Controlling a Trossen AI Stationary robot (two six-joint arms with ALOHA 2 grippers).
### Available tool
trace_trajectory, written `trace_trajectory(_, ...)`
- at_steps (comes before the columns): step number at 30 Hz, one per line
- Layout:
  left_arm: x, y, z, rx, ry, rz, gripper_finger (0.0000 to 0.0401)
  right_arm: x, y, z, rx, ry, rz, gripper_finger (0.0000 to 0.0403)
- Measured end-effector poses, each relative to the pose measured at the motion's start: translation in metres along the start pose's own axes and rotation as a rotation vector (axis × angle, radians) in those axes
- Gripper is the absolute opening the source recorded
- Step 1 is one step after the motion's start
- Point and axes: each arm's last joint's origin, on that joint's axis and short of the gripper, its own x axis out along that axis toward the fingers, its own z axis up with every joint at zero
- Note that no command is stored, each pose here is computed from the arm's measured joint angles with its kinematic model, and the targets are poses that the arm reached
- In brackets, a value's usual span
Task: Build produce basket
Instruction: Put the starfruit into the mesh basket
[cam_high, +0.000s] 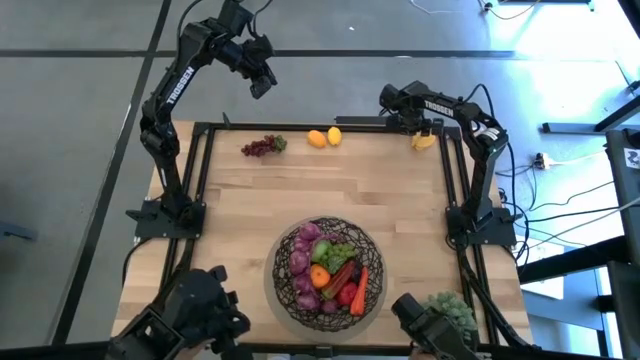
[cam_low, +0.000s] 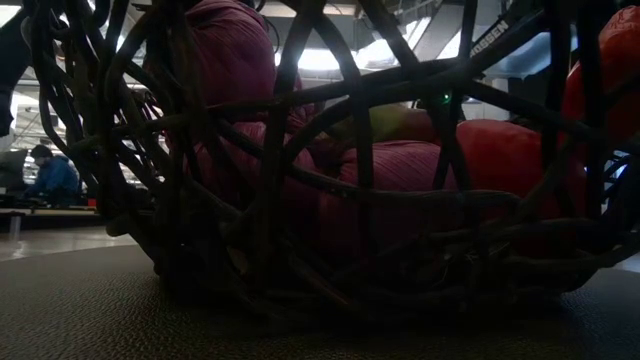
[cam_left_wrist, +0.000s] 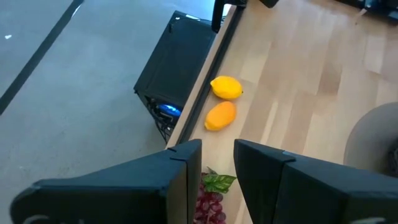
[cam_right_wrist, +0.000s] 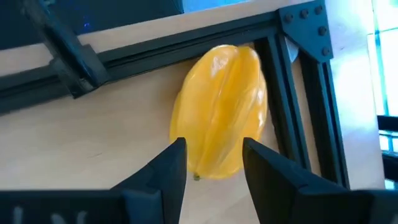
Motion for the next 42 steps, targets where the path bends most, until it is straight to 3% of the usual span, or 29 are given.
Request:
trace_trajectory(11, 0.000, 0.000, 0.000, 0.001, 0.000, -0.001, 0.0084, 0.000, -0.005, -0.002, 0.084, -0.013, -0.063, 0.0151)
trace_trajectory(26, 0.000, 0.000, 0.000, 0.001, -0.001, 0.000, 0.0084, 0.018, 0.000, -0.009, 0.097, -0.037, -0.041, 0.0148)
trace_trajectory(42, 0.000, 0.000, 0.000, 0.002, -0.001, 0.000, 0.0084, 0.024, -0.002, -0.007, 0.111, -0.046, -0.054, 0.0023)
